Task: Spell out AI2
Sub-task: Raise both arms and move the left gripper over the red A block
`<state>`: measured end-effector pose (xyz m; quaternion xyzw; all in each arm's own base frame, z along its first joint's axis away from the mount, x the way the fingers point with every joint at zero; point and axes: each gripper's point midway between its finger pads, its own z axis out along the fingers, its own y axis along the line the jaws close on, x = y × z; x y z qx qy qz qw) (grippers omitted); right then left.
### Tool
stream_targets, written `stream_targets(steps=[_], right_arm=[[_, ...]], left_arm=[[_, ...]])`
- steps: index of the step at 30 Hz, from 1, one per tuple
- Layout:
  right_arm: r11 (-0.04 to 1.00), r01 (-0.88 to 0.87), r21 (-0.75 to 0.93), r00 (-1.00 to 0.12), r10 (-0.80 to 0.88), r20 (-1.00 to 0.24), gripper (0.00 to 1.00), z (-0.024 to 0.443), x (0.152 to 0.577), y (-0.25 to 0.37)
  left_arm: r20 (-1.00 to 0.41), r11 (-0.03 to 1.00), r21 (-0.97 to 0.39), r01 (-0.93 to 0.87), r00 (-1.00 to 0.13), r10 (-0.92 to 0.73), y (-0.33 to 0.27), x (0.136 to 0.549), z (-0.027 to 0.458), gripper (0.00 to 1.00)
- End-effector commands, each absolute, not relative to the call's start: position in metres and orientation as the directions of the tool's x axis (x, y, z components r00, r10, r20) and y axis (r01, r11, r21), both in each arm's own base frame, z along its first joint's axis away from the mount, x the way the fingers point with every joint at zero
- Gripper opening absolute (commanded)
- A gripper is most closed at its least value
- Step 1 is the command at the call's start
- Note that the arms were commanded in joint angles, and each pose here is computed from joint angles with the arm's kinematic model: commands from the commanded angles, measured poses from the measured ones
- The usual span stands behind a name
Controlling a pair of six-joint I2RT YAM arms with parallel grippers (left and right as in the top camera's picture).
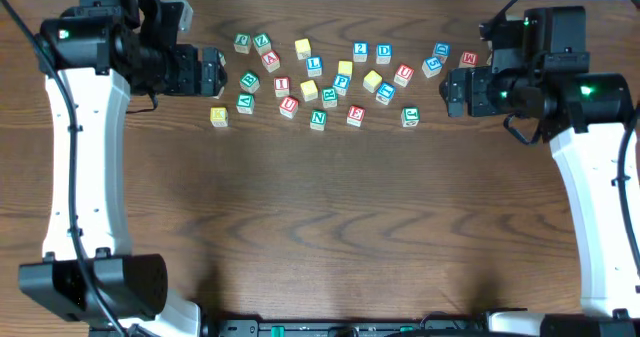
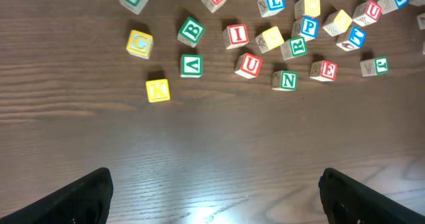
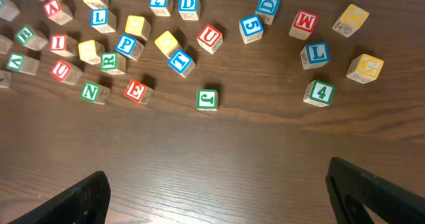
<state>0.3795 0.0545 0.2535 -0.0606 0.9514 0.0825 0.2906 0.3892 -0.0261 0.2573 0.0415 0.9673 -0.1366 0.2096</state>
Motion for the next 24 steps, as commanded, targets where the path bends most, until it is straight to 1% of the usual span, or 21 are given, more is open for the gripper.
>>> stream_targets(steps=[1,3,5,7,10,12,19,22,24], right_arm=[[0.974,-0.181,0.135,-0.809,-0.07,-0.584,0.99,0.261,0.386,0.058],[0.972,-0.182,0.151,-0.812,-0.062,-0.58,0.99,0.261,0.385,0.06],[0.969,-0.188,0.158,-0.812,-0.062,-0.581,0.99,0.261,0.385,0.062],[0.968,-0.19,0.161,-0.812,-0.062,-0.58,0.99,0.261,0.384,0.062],[0.968,-0.191,0.162,-0.813,-0.063,-0.579,0.99,0.261,0.384,0.063],[0.965,-0.198,0.17,-0.814,-0.065,-0.577,0.99,0.261,0.383,0.065],[0.959,-0.211,0.192,-0.817,-0.065,-0.572,0.99,0.261,0.381,0.069],[0.959,-0.21,0.192,-0.818,-0.065,-0.571,0.99,0.261,0.381,0.069],[0.959,-0.21,0.193,-0.821,-0.065,-0.568,0.99,0.26,0.38,0.069]], left_arm=[[-0.438,0.939,-0.303,0.164,-0.899,0.016,-0.036,0.396,0.264,0.98],[-0.455,0.922,-0.336,0.19,-0.89,0.017,-0.044,0.398,0.268,0.98],[-0.497,0.921,-0.332,0.204,-0.867,0.013,-0.045,0.409,0.273,0.98],[-0.527,0.95,-0.305,0.072,-0.843,-0.105,-0.033,0.433,0.275,0.98],[-0.553,0.961,-0.275,-0.02,-0.814,-0.176,-0.032,0.457,0.268,0.99],[-0.566,0.963,-0.254,-0.087,-0.794,-0.221,-0.035,0.476,0.258,1.0],[-0.577,0.967,-0.199,-0.162,-0.778,-0.249,-0.059,0.524,0.224,0.92],[-0.586,0.96,-0.167,-0.224,-0.761,-0.28,-0.066,0.542,0.201,0.91],[-0.579,0.958,-0.168,-0.23,-0.764,-0.285,-0.075,0.549,0.186,0.9]])
